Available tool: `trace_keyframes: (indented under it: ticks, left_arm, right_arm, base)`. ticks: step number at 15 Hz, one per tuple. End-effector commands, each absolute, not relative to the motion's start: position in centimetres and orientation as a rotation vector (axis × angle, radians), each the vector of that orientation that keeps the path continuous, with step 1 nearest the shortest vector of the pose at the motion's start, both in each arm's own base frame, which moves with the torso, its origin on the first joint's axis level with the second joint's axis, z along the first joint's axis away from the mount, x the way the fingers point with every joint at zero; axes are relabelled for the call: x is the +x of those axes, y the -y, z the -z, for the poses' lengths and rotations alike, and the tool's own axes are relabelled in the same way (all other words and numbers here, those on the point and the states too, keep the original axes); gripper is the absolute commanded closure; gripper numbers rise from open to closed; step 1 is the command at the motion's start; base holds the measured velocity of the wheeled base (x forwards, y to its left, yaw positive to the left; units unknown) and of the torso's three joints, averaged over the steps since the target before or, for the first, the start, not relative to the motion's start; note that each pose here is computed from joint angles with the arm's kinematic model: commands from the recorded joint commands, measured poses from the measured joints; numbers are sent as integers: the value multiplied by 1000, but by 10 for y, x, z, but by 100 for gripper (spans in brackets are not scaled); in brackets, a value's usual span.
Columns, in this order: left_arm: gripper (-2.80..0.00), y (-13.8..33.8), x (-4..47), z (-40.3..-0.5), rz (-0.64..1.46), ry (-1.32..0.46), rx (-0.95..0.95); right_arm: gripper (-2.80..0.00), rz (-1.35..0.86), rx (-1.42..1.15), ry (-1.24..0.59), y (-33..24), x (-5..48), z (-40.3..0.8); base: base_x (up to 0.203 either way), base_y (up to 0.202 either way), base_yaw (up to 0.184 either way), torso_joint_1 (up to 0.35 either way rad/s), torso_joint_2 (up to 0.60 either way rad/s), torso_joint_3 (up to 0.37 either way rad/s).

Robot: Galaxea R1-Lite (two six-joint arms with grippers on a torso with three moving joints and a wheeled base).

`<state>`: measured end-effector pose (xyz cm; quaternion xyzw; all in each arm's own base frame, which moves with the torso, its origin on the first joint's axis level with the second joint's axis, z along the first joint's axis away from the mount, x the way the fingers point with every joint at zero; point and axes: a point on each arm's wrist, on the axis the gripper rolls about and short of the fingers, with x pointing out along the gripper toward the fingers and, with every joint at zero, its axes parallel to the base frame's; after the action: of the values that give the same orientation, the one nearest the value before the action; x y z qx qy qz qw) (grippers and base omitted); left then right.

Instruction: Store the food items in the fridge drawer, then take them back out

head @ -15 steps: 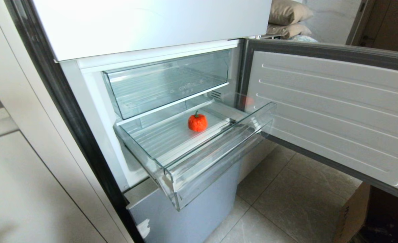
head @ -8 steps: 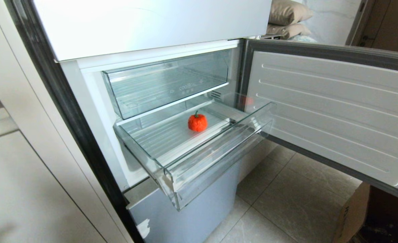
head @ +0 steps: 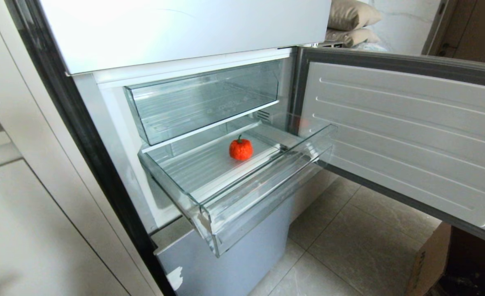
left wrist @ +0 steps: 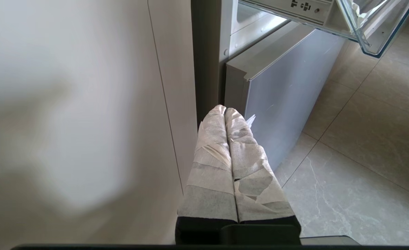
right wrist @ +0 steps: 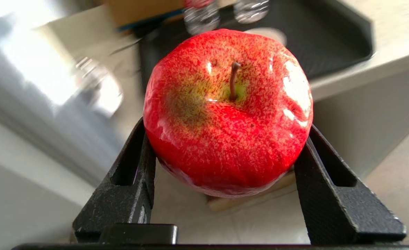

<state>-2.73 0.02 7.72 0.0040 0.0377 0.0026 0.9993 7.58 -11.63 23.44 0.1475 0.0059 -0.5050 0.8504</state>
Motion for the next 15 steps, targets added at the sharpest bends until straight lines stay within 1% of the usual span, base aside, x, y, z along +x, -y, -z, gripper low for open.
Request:
trace_keyframes:
  ticks: [1,6,10,15]
  left_arm:
    - [0,0,-27,-77,-6,-77,8]
    - [0,0,-27,-77,-6,-77,8]
    - [0,0,-27,-77,-6,-77,8]
    - [0,0,-27,-77,-6,-77,8]
  right_arm:
    - [0,1138,368,-97,167,92,-222]
    - [0,1209,407,-119,258,108,-214]
    - [0,1204,431,-154,312,126,-195]
    - [0,1216,420,-145,373,147,-179]
  base:
    - [0,0,0,0,0,0]
    - [0,0,0,0,0,0]
    - [0,0,0,0,0,0]
    - [0,0,0,0,0,0]
